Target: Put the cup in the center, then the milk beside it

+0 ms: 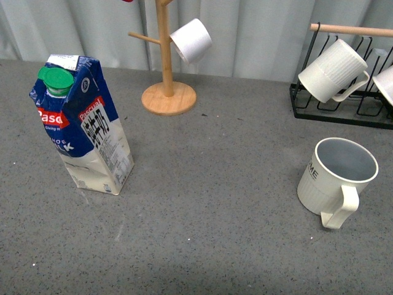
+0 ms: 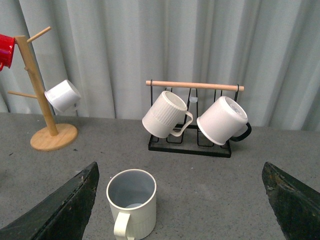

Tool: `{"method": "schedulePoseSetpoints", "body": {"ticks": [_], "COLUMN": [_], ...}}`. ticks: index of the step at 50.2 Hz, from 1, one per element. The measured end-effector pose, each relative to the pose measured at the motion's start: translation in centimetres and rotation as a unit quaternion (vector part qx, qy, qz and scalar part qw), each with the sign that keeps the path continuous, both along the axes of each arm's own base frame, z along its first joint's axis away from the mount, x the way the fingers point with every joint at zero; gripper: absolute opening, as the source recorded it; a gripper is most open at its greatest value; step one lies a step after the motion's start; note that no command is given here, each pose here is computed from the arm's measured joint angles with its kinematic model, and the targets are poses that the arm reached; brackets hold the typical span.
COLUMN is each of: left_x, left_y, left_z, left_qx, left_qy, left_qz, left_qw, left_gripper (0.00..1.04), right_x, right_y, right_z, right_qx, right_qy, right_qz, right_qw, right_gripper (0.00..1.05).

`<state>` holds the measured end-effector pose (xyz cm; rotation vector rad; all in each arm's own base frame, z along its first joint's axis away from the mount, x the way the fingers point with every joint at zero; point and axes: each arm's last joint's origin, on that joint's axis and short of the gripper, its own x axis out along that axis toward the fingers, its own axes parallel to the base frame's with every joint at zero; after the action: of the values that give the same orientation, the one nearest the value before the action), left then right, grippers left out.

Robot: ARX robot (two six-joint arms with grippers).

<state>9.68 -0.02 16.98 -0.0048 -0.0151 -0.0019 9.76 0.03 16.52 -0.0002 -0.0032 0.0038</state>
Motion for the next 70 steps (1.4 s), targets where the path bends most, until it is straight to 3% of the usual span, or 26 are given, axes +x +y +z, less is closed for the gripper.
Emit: {"method": "schedulePoseSetpoints", "body": {"ticks": [8, 14, 23, 27, 32, 37, 50, 59, 70], "left_x": [0.0, 0.0, 0.0, 0.0, 0.0, 0.0, 0.0, 0.0, 0.0], "left_y": [0.0, 0.0, 0.0, 0.0, 0.0, 0.0, 0.0, 0.0, 0.0], "left_z": [0.0, 0.0, 0.0, 0.0, 0.0, 0.0, 0.0, 0.0, 0.0], "left_qx": [0.0, 0.0, 0.0, 0.0, 0.0, 0.0, 0.0, 0.0, 0.0], "left_qy": [0.0, 0.0, 0.0, 0.0, 0.0, 0.0, 0.0, 0.0, 0.0], "left_qz": [0.0, 0.0, 0.0, 0.0, 0.0, 0.0, 0.0, 0.0, 0.0], "left_qw": [1.0, 1.0, 1.0, 1.0, 1.0, 1.0, 1.0, 1.0, 1.0], "left_gripper": [0.98, 0.98, 0.98, 0.98, 0.98, 0.98, 0.98, 0.98, 0.98], "right_x": [0.0, 0.4, 3.2, 6.6, 10.7, 13.5, 18.7, 21.1, 22.9], "right_y": [0.0, 0.1, 0.5, 0.5, 0.3, 0.2, 0.4, 0.7, 1.0], "right_z": [0.0, -0.6, 0.4, 1.0, -0.2, -1.1, -2.5, -4.8, -6.6], "right_qx": [0.0, -0.068, -0.091, -0.077, -0.041, -0.016, 0.042, 0.05, 0.054], "right_qy": [0.0, 0.059, 0.078, 0.126, 0.228, 0.284, 0.369, 0.423, 0.447], "right_qz": [0.0, -0.074, -0.045, -0.037, -0.03, -0.03, -0.029, -0.044, -0.047], "right_qw": [1.0, 0.993, 0.992, 0.988, 0.972, 0.958, 0.928, 0.904, 0.892], "right_gripper": [0.95, 0.95, 0.95, 0.95, 0.95, 0.95, 0.95, 0.95, 0.95]}}
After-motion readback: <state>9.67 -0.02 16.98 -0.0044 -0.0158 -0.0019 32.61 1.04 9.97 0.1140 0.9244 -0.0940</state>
